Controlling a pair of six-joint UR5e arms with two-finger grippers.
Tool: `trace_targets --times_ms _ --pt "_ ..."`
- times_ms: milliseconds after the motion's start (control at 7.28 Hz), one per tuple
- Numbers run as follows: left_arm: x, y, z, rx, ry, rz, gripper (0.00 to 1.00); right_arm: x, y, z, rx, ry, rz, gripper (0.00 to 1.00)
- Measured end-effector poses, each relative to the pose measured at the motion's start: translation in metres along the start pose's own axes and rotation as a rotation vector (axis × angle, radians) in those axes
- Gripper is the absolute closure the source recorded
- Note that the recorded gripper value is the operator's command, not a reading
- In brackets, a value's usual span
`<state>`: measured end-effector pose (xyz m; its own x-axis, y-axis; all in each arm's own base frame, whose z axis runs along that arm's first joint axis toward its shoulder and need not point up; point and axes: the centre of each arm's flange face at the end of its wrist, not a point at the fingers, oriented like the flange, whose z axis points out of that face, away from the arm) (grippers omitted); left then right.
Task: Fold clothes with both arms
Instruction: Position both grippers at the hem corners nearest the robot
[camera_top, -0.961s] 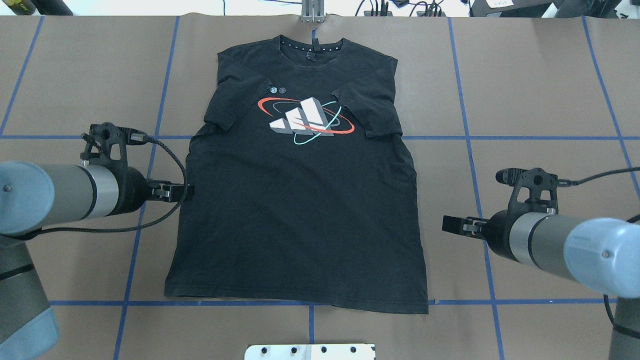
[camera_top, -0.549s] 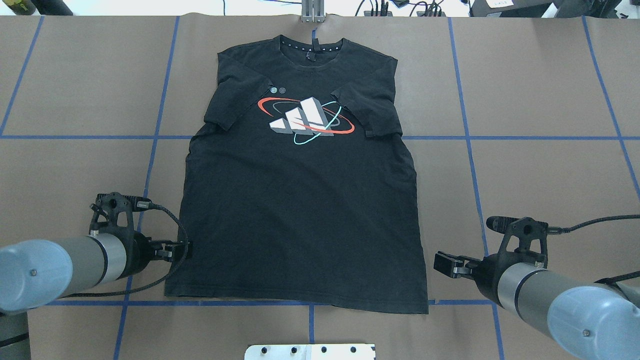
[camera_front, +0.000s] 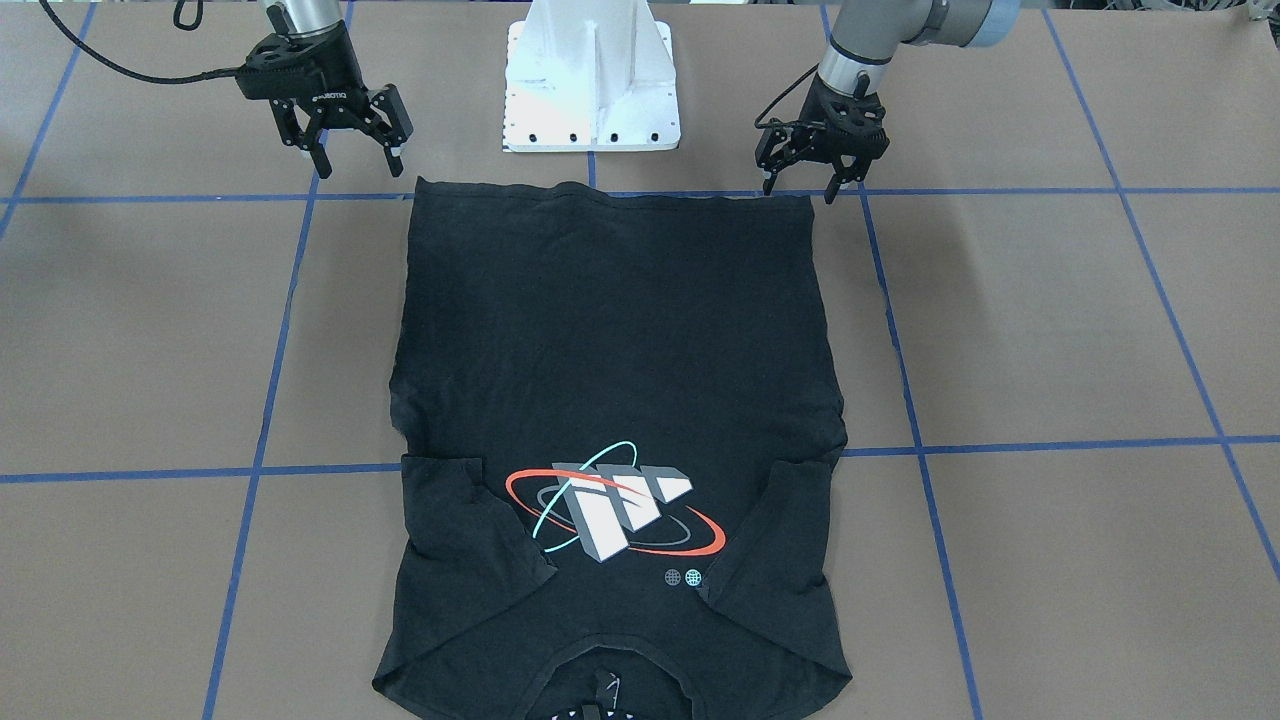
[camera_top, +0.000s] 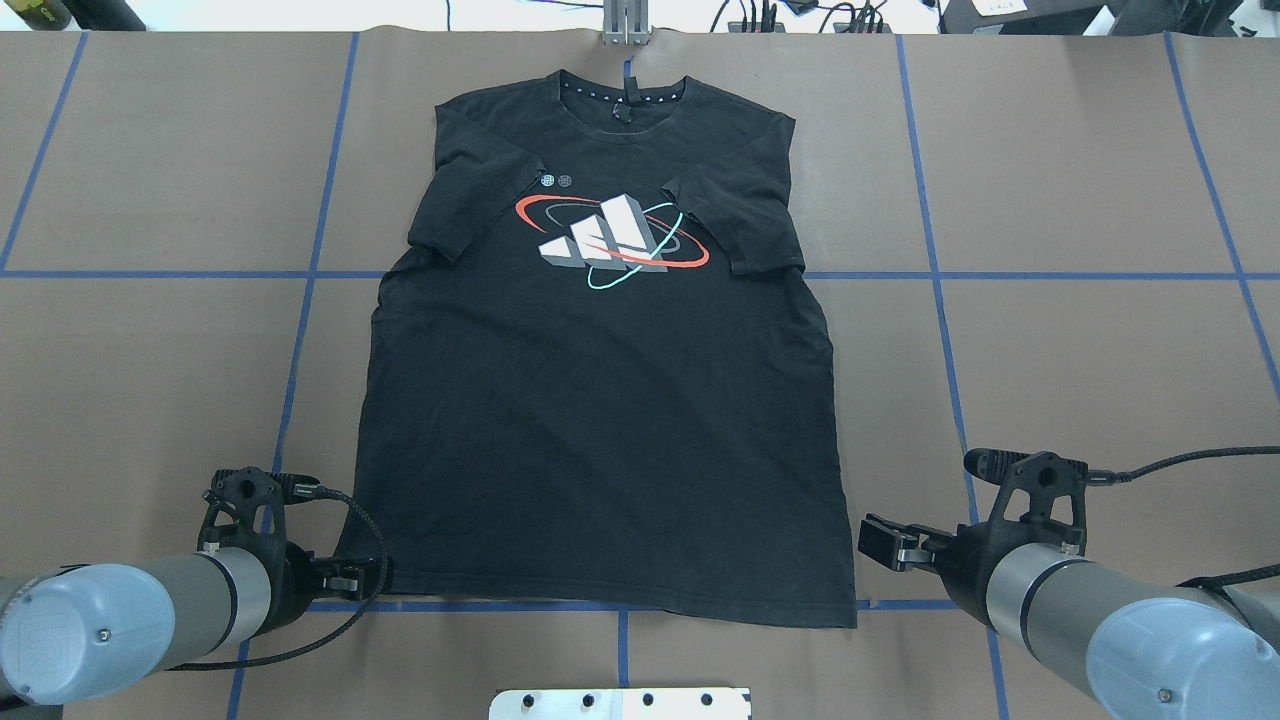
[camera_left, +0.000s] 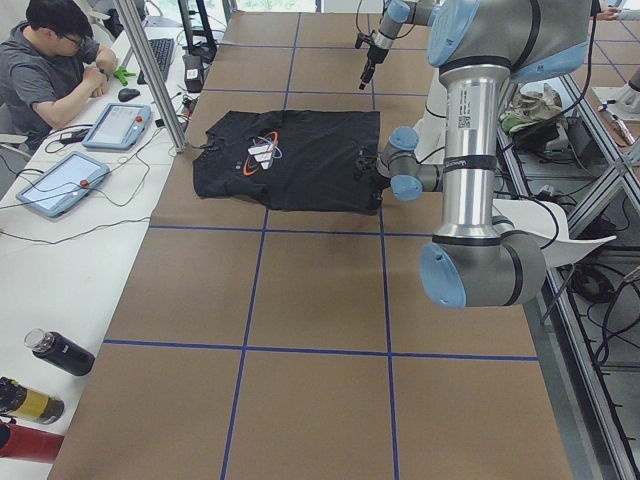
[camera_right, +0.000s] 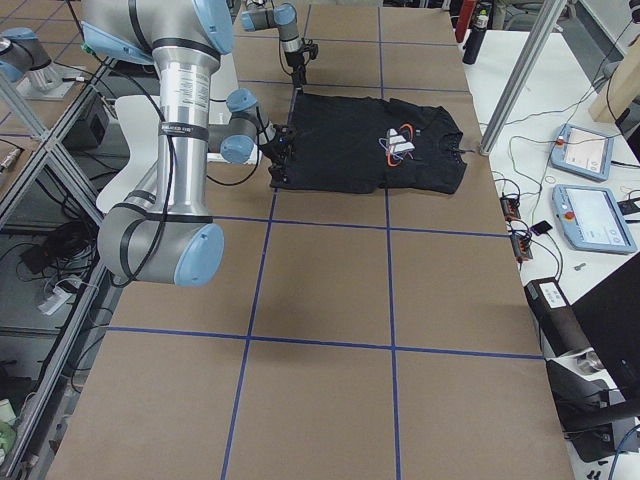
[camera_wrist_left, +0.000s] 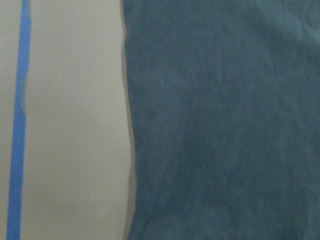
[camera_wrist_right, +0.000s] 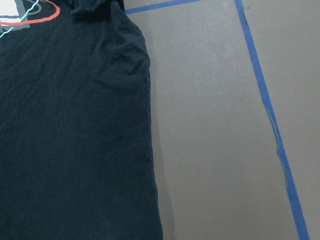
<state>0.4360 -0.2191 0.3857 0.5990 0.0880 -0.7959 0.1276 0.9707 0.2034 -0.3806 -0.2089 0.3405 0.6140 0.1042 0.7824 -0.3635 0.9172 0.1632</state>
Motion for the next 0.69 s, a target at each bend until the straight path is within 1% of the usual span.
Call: trace_targets --times_ms 412,686 --pt "-0.0046 0.0046 0.009 -0.014 -0.016 0.001 0.41 -0.0007 0.0012 -0.0003 -0.002 -0.002 0.0 0.0" --pt "-0.0069 0.0056 0.0118 -0.018 -0.023 0.003 0.42 -0.0009 0.0022 -0.0002 -0.004 -0.002 -0.002 0.0"
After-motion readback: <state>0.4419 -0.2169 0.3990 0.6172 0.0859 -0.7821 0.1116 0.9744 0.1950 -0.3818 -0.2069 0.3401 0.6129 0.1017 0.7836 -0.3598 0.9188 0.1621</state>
